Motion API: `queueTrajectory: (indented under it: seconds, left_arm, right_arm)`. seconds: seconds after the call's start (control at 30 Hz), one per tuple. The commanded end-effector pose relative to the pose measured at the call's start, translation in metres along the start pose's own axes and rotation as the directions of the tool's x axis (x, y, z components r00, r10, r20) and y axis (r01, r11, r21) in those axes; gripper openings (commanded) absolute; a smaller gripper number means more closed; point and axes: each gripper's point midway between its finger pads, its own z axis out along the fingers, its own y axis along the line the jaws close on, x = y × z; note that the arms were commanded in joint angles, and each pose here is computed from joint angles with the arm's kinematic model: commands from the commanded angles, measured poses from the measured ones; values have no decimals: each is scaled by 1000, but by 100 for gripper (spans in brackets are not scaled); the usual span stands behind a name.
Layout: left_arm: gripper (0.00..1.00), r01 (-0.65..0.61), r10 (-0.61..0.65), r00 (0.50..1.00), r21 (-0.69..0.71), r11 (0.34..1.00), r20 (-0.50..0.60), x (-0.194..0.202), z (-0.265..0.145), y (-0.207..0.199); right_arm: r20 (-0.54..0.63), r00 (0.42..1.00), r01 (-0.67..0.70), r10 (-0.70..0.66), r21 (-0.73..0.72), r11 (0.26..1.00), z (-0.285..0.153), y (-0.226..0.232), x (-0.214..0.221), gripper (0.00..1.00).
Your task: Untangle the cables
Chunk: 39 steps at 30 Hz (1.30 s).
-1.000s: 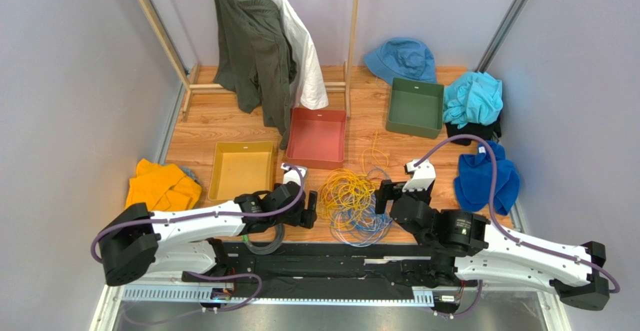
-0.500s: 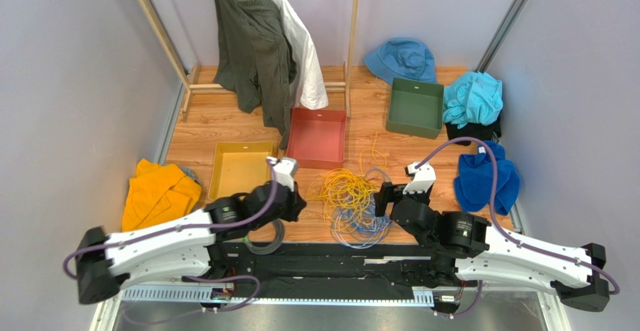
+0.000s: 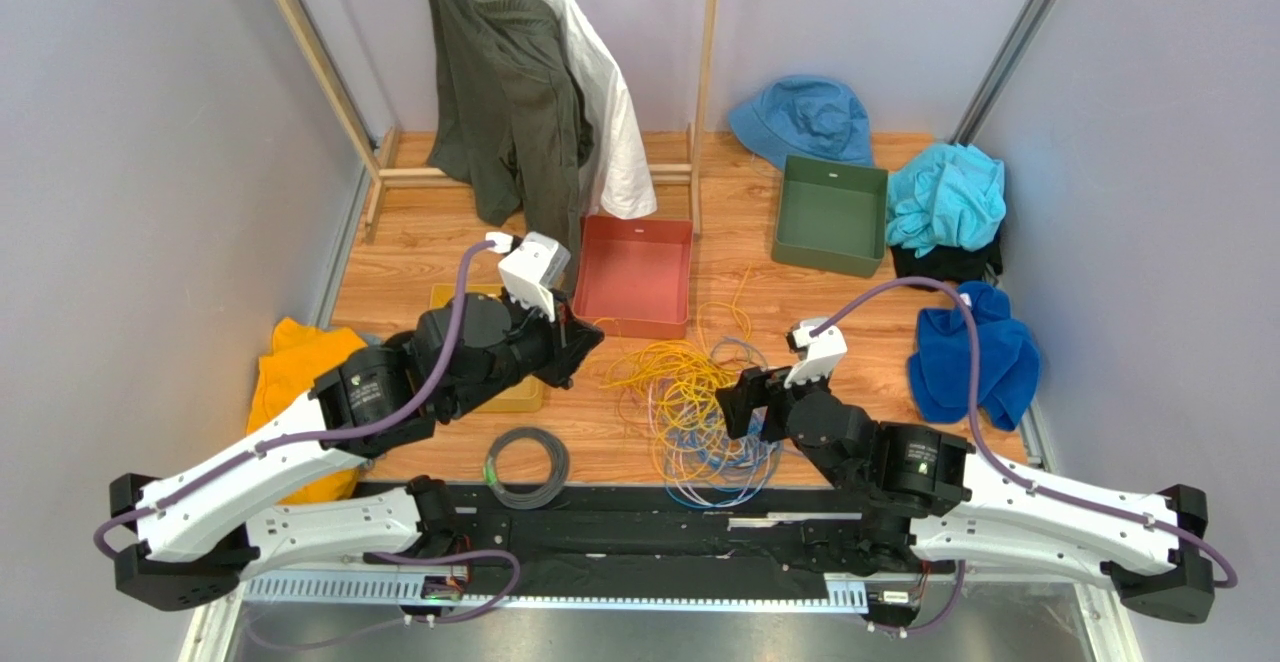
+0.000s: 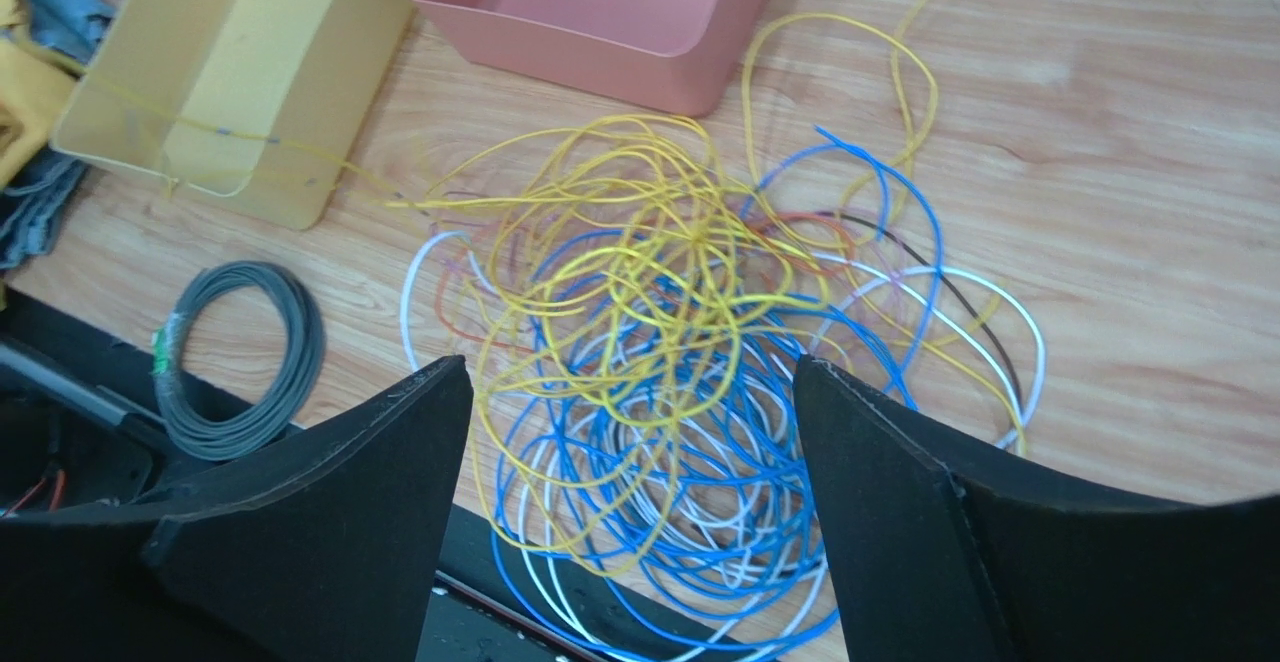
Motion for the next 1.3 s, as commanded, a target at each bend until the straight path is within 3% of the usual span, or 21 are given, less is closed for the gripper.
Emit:
queueTrajectory:
  seconds: [0.0,0.1,0.27,0.6,0.77,0.83,1.07,1.27]
  left_arm:
    - [0,-84,83,996,10,996,38,-35,-16,-6]
    - [0,-93,92,995,11,996,40,-44,-16,-11]
    - [0,-100,97,991,26,995,89,-74,-27,-20]
    - [0,-151,146,975,15,988,164,-131,-50,-31]
    - [0,-158,153,950,-3,987,273,-183,-85,-33]
    - [0,-177,174,948,-16,984,268,-188,-84,-34]
    - [0,-170,150,923,25,985,355,-228,-106,-48]
    - [0,-175,151,930,43,984,336,-227,-98,-55]
  right_arm:
    - [75,997,12,0,-156,988,4,40,-23,83]
    - [97,994,65,-47,-187,980,15,58,-26,82]
    - [62,984,174,-169,-99,980,48,66,-12,82]
    - [118,988,110,-98,-102,989,70,83,-22,79]
    - [142,990,22,-3,-131,991,49,66,-24,84]
    - [142,990,8,16,-169,986,41,66,-25,86]
    - [97,995,51,-35,-170,984,50,66,-2,86]
    - [75,991,118,-108,-138,983,94,69,26,83]
